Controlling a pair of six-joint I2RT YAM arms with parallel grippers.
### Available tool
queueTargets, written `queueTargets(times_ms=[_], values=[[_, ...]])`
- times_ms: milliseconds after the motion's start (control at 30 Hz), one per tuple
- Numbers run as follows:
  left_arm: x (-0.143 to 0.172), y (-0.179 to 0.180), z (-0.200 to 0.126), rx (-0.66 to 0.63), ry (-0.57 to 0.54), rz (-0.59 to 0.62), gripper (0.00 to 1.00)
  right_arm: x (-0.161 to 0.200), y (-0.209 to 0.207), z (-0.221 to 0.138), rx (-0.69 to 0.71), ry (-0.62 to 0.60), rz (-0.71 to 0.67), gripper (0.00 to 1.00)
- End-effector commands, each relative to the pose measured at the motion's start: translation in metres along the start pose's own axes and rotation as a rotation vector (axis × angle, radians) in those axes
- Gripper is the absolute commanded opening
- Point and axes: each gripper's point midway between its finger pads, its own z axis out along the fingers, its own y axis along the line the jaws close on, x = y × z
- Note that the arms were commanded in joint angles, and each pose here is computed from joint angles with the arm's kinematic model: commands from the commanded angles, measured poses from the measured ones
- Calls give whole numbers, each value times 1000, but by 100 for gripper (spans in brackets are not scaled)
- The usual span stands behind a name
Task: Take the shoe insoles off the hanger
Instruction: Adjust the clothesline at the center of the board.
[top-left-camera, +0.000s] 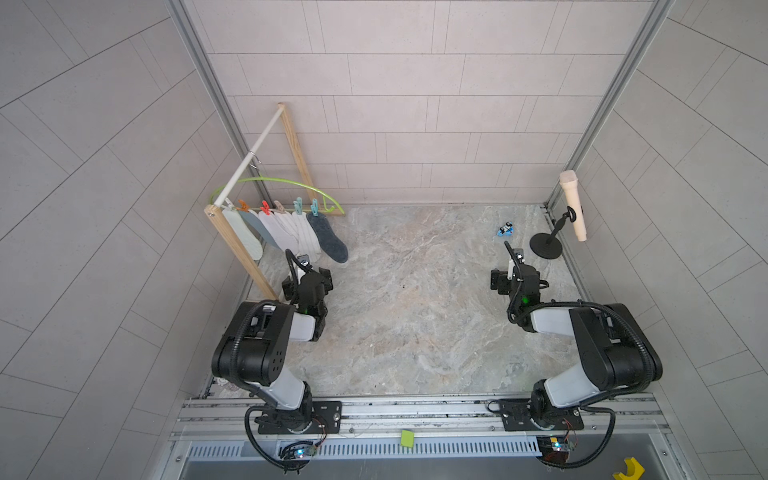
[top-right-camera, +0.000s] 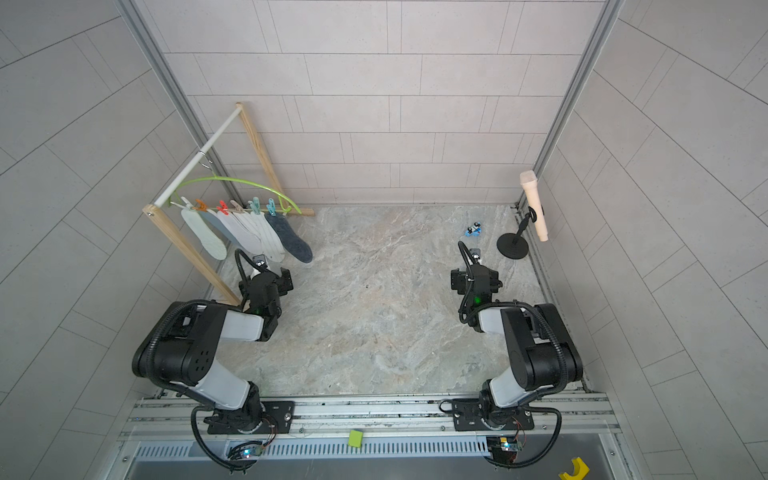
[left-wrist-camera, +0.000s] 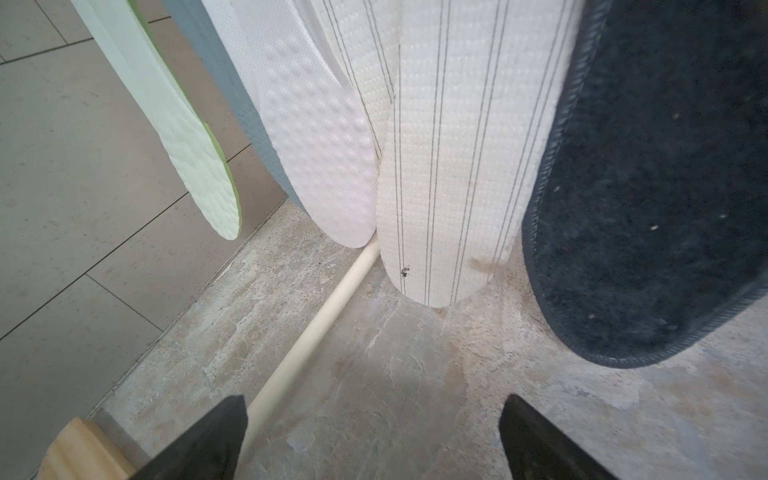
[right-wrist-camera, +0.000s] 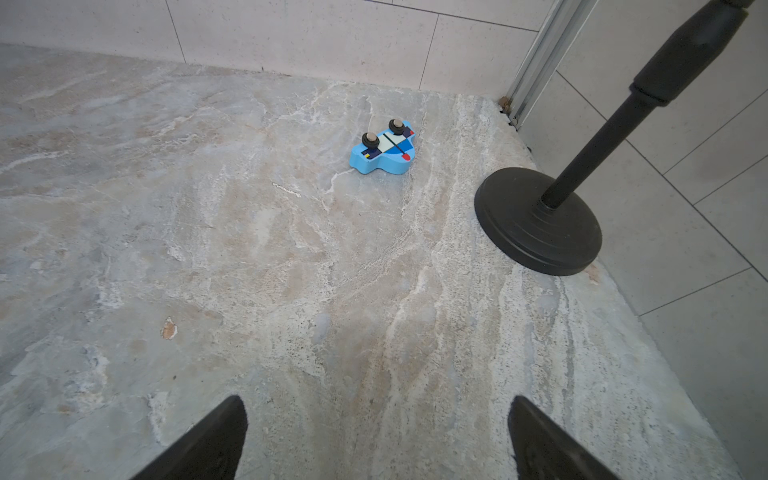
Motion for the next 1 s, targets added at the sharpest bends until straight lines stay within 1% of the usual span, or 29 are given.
queueTargets(times_ms=[0, 900, 967], values=[[-10, -1, 2, -7, -29, -7, 100, -4, -2, -4, 10, -20, -6, 100], [-11, -2, 0, 2, -34, -13, 100, -5, -3, -5, 12, -24, -3, 100], [-14, 4, -2, -26, -40, -29, 100, -5, -5, -6, 15, -33, 6, 99]])
